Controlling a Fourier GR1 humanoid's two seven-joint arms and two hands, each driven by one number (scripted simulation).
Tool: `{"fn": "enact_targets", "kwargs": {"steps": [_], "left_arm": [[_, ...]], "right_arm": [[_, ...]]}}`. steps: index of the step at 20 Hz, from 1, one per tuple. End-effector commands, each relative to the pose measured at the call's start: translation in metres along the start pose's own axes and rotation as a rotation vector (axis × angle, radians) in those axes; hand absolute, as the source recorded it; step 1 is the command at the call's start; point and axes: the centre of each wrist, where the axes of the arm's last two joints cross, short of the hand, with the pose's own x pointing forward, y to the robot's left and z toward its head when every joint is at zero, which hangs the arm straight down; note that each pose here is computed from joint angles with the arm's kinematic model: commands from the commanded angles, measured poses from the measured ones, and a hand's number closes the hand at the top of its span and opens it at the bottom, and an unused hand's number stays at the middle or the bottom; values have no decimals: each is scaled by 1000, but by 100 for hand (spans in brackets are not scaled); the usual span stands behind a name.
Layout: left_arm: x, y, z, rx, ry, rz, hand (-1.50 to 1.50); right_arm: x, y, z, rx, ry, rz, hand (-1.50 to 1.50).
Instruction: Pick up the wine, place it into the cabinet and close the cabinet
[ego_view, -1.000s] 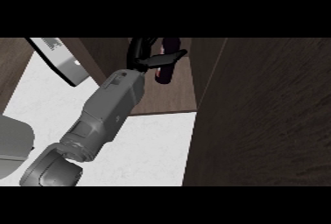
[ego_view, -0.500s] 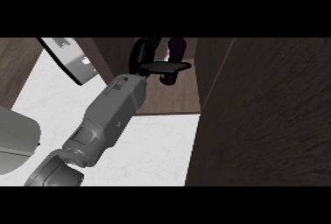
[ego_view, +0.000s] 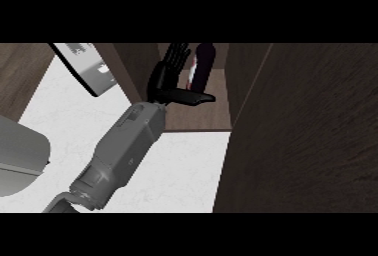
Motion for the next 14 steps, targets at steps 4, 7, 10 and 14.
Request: {"fn": "enact_targets", "kwargs": {"steps": [4,7,10,14], "left_arm": [[-24,-1,50,7,43,57,-150],[-26,-8,71,-21,34,86,-150],[-20,-17,88,-3,52,98,-150],[-23,-15,125,7,28,115,-150]], "right_arm": [[49,-5,13,-7,-1,-130,-150],[42,-3,6,-11,0,-120,-150],[41,-2,12,-25,0,-112,-150],[52,-5,15,4,-1,-103,-150]]}}
